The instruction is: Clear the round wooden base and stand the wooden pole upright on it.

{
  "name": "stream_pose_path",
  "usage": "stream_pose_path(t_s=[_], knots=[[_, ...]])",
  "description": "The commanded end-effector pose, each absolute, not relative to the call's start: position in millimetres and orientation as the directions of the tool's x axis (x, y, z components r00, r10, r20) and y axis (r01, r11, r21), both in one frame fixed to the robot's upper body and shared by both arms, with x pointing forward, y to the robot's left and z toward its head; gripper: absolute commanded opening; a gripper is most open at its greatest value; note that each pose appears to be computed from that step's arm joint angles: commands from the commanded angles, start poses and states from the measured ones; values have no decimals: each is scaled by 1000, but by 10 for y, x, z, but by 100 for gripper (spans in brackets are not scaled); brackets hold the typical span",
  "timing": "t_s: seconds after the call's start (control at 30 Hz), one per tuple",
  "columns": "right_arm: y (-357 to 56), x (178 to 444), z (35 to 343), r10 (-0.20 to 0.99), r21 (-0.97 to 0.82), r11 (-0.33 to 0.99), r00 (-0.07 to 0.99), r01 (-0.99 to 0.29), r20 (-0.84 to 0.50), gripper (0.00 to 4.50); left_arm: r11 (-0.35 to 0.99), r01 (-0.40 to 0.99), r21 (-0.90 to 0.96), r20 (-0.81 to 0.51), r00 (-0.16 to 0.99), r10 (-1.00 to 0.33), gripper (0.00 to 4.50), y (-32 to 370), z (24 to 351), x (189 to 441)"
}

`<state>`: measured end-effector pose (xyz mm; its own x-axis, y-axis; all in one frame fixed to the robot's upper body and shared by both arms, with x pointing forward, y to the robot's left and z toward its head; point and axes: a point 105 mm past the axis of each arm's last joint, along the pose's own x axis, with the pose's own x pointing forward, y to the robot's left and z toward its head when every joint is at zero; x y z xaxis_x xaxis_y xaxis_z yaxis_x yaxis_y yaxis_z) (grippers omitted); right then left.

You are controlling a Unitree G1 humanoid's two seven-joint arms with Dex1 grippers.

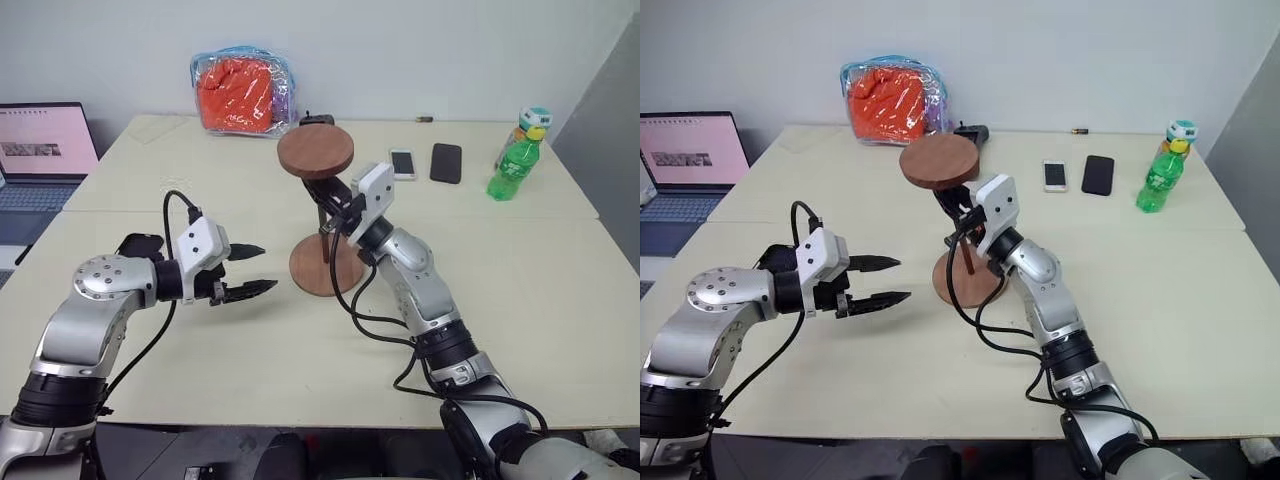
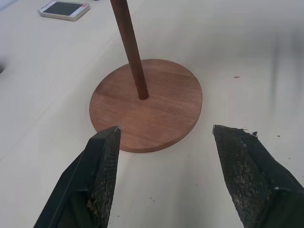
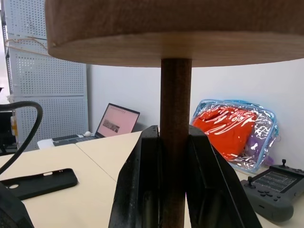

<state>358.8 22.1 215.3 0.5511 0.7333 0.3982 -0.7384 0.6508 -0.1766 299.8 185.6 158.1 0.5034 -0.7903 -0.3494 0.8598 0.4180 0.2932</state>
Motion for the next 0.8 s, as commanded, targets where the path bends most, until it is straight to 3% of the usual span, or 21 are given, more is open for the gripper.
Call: stream_pose_path(t_s=[0.03,0.33,0.4,0.8], knots=[[163,3685,1753,744,-129,661,623,-739,243,25,405,851,334,-331,508,-795,322,1810,1684,3011],[161,3681,1807,740,-130,665,625,-735,250,25,403,852,334,-328,506,-797,322,1795,1682,3017],[144,3674,1874,730,-124,672,625,-730,276,95,404,851,334,-328,507,-797,322,1796,1680,3014],[160,3532,2009,763,-138,629,574,-765,296,351,402,851,337,-323,506,-800,322,1781,1688,3011]])
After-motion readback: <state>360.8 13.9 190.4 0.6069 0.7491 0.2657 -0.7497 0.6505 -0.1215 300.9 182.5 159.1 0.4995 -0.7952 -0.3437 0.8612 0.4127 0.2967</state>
